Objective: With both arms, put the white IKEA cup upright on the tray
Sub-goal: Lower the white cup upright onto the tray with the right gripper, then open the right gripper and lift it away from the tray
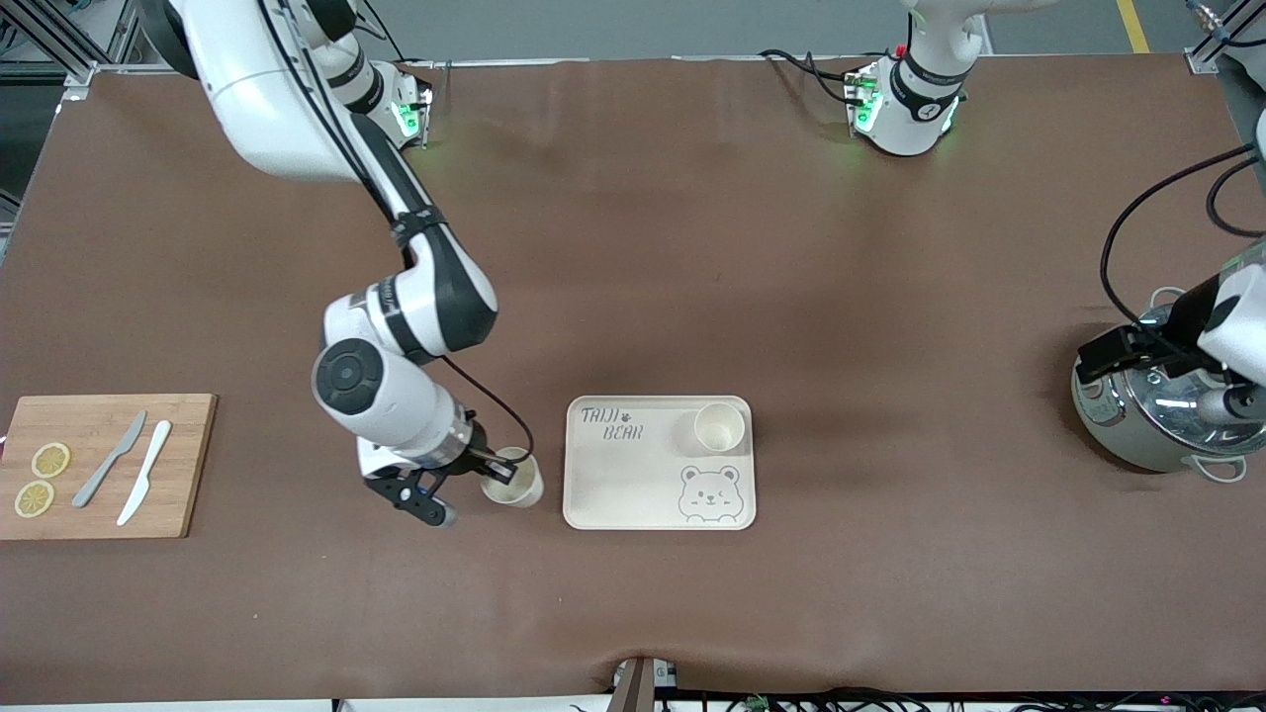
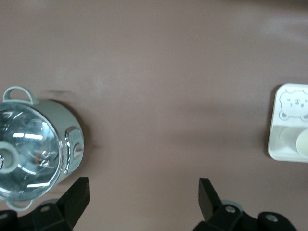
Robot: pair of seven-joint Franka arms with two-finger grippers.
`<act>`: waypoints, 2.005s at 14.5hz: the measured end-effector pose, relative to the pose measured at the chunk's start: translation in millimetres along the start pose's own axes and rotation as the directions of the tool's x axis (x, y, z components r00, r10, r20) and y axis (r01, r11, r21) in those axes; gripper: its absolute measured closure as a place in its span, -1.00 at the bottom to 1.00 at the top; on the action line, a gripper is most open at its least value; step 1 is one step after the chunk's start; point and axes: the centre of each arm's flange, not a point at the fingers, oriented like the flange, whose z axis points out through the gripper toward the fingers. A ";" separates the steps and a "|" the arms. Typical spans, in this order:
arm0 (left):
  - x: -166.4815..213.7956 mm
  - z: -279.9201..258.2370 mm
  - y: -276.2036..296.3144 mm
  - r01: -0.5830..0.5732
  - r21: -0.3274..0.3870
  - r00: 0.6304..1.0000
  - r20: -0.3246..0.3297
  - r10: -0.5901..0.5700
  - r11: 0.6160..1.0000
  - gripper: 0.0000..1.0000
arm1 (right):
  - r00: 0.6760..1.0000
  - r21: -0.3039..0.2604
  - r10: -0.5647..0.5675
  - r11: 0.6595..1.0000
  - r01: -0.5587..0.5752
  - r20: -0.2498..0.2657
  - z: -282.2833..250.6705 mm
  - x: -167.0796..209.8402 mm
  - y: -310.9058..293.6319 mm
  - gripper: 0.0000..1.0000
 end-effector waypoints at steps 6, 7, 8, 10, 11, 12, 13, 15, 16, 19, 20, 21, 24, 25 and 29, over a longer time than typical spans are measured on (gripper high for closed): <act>-19.2 -12.2 19.4 -0.115 0.007 0.992 0.057 0.115 0.993 -1.00 | 1.000 -0.007 0.005 1.000 -0.004 0.023 58.3 -59.5 -35.1 0.91; -20.8 -10.6 15.0 -0.141 0.007 0.987 0.075 0.140 0.990 -1.00 | 1.000 -0.011 0.000 1.000 0.000 0.027 62.8 -63.9 -36.4 0.91; -21.8 -9.7 10.0 -0.164 0.007 0.983 0.088 0.162 0.987 -1.00 | 1.000 -0.015 -0.004 1.000 0.005 0.031 67.1 -67.6 -37.2 0.91; -23.7 -9.2 2.1 -0.185 0.005 0.977 0.106 0.184 0.983 -1.00 | 0.999 -0.024 -0.012 1.000 0.013 0.037 75.2 -74.0 -38.0 0.91; -24.9 -9.1 0.7 -0.187 0.004 0.976 0.114 0.185 0.982 -1.00 | 0.999 -0.028 -0.016 0.999 0.018 0.041 78.9 -77.9 -38.8 0.91; -25.5 -9.3 0.8 -0.187 0.004 0.976 0.117 0.185 0.982 -1.00 | 0.999 -0.032 -0.021 0.999 0.022 0.044 82.6 -81.9 -39.6 0.91; -26.0 -9.4 1.5 -0.188 0.004 0.975 0.119 0.186 0.982 -1.00 | 0.999 -0.035 -0.025 0.999 0.026 0.046 86.2 -85.2 -40.2 0.91; -26.4 -9.4 2.5 -0.190 0.004 0.975 0.121 0.188 0.982 -1.00 | 0.999 -0.029 -0.030 0.999 0.031 0.042 93.2 -88.9 -41.3 0.91; -26.4 -9.3 2.5 -0.190 0.004 0.975 0.121 0.188 0.982 -1.00 | 0.999 -0.024 -0.031 0.999 0.032 0.038 96.5 -90.1 -41.8 0.91; -26.5 -9.3 3.0 -0.189 0.000 0.975 0.121 0.188 0.982 -1.00 | 0.999 -0.021 -0.033 0.999 0.033 0.034 103.7 -91.6 -41.2 0.91; -26.6 -9.3 4.1 -0.182 -0.015 0.976 0.120 0.182 0.983 -1.00 | 0.999 -0.020 -0.033 0.999 0.033 0.033 104.0 -91.4 -41.1 0.91; -26.6 -9.3 4.5 -0.170 -0.030 0.978 0.119 0.172 0.985 -1.00 | 0.999 -0.020 -0.032 0.999 0.033 0.033 103.9 -91.3 -41.1 0.91; -26.4 -9.3 1.9 -0.155 -0.039 0.980 0.118 0.158 0.987 -1.00 | 0.999 -0.019 -0.031 0.999 0.031 0.030 103.5 -90.1 -40.9 0.42; -26.4 -9.3 1.8 -0.153 -0.039 0.981 0.118 0.157 0.987 -1.00 | 0.999 -0.018 -0.031 0.999 0.031 0.028 103.1 -89.6 -41.0 0.18; -26.2 -9.2 -1.1 -0.146 -0.037 0.982 0.118 0.149 0.989 -1.00 | 0.999 -0.012 -0.028 1.000 0.029 0.018 88.0 -82.7 -44.8 -0.56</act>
